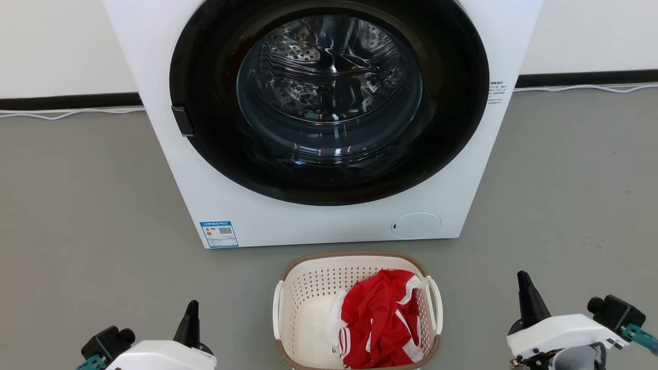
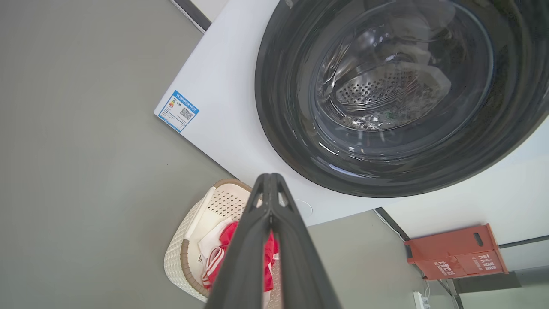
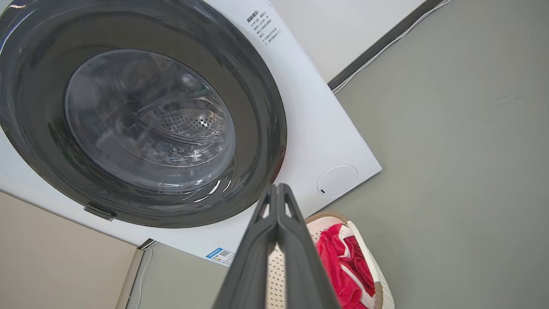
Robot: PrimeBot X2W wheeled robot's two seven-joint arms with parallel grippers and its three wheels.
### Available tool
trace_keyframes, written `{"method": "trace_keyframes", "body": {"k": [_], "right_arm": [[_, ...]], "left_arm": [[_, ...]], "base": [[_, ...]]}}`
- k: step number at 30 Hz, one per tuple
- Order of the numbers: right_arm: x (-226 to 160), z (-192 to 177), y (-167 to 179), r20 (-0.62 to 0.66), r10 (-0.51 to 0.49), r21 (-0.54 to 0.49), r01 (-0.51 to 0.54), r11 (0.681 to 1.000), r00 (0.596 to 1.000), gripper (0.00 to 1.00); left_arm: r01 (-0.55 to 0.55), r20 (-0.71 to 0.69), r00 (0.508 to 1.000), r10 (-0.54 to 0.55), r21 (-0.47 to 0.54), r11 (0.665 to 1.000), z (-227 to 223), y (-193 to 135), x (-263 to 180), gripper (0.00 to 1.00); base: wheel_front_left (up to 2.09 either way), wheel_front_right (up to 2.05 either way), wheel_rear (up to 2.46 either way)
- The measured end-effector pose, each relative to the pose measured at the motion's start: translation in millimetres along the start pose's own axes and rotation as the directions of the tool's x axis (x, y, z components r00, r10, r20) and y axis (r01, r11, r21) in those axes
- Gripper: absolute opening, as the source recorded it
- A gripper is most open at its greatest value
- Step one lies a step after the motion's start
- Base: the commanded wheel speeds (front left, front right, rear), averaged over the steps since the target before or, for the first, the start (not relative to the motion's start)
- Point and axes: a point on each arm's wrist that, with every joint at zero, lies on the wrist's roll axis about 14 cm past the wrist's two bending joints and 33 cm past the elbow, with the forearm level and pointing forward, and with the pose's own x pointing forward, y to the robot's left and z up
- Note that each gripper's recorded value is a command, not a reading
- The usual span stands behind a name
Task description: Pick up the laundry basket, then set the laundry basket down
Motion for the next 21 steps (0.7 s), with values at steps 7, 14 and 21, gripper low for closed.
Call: {"method": "trace_keyframes", "body": {"k": [7,14,21], "right_arm": [[1,3,2,0.004,0.002,0.086,-0.002,0.996,1.000,0.00],[2,6,3,0.008,0.002,0.170,-0.004,0.985,1.000,0.00],[3,11,7,0.016,0.013,0.253,-0.017,0.967,1.000,0.00]], "left_arm": [[0.008,0.002,1.000,-0.007,-0.073,0.997,4,-2,0,0.00],[0.013,0.002,1.000,-0.013,-0.145,0.989,7,-3,0,0.00],[0.031,0.004,1.000,-0.031,-0.217,0.976,10,-6,0,0.00]], "base": [[0.00,0.00,0.00],[0.00,0.00,0.00],[0.00,0.00,0.00]]}}
